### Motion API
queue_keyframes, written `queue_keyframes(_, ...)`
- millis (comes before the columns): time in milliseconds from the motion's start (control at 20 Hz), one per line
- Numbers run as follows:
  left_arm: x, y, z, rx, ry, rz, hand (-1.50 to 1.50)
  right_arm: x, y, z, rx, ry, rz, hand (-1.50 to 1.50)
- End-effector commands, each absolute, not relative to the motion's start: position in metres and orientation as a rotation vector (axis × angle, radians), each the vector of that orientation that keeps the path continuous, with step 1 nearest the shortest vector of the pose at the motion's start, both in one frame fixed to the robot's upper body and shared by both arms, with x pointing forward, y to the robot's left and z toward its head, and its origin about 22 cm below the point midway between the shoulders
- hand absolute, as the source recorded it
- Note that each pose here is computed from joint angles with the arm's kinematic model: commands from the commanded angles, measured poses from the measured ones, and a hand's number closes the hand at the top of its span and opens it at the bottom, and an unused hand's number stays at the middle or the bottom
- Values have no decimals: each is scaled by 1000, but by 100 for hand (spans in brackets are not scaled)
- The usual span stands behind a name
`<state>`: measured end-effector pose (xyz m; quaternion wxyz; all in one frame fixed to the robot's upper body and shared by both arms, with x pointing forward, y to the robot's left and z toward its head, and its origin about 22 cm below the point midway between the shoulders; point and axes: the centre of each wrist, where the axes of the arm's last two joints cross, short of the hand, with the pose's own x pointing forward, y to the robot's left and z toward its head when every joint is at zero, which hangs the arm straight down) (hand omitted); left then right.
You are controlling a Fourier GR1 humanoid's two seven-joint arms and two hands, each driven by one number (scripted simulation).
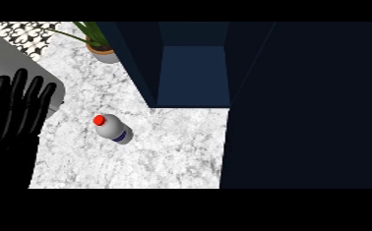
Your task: Pick up the bottled water, place it into the cabinet and close the cabinet
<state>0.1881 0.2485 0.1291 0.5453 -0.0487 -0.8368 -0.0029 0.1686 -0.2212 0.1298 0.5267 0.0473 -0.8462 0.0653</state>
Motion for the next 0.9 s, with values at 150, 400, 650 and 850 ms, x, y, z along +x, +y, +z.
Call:
queue_keyframes(150,149,236,161,-223,-1908,89,-150,131,-219,155,234,-1958,198,-150)
queue_keyframes(400,114,233,176,-209,-1897,107,-150,116,-210,172,213,-1966,191,-150)
queue_keyframes(650,118,224,183,-210,-1890,133,-150,111,-202,177,219,-1973,175,-150)
queue_keyframes(850,100,226,190,-192,-1853,123,-150,109,-192,176,238,-1966,148,-150)
